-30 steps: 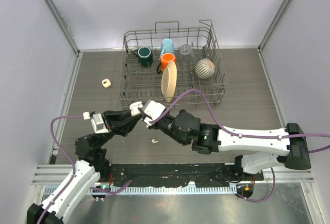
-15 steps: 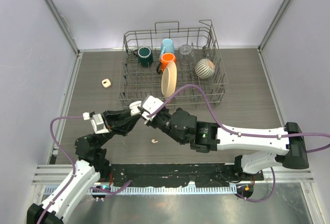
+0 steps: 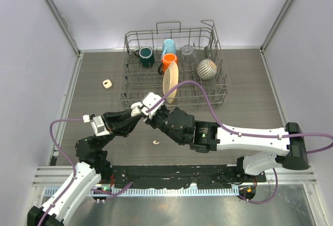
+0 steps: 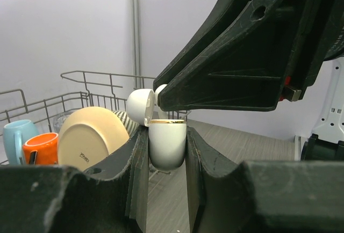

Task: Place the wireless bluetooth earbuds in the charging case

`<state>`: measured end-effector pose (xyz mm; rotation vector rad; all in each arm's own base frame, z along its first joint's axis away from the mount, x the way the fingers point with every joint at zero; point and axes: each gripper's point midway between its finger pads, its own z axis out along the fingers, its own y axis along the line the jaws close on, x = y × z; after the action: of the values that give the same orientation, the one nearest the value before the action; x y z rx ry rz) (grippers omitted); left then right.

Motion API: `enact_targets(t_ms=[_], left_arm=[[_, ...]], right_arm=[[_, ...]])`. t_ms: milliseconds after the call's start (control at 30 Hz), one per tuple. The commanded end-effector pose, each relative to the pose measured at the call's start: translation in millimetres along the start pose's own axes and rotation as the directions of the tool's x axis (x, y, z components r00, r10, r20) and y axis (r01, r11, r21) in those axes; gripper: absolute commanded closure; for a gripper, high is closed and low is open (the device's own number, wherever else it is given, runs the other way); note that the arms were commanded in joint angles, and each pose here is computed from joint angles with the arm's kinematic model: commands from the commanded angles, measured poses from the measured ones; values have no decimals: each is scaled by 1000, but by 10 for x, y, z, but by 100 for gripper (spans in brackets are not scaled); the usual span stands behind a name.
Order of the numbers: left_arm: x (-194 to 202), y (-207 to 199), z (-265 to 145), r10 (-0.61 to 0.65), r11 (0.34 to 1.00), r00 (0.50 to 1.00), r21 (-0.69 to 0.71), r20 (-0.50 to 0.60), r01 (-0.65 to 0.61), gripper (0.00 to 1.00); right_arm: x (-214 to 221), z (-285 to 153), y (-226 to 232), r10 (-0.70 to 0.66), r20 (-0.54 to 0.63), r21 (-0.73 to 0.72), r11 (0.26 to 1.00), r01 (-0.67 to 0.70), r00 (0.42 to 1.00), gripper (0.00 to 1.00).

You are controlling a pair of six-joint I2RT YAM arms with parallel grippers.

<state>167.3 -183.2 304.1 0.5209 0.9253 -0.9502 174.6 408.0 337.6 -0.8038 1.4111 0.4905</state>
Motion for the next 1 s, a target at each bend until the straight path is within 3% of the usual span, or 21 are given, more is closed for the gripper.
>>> enact_targets(t_ms=[0,600,967], left_arm=[[-316,12,24,84,996,989,-24,118,-82,100],[-441,-2,-43,85,996,975,-40,206,-78,100],[-459,-17,-16,77,997,973,-25,215,-73,100]], right_arm=[[-20,-16,173,43,-5,-59,997,-44,999,94],[-67,-21,140,102,28,-35,994,-101,994,93],[-138,-42,221,144,46,-86,986,-140,988,76]])
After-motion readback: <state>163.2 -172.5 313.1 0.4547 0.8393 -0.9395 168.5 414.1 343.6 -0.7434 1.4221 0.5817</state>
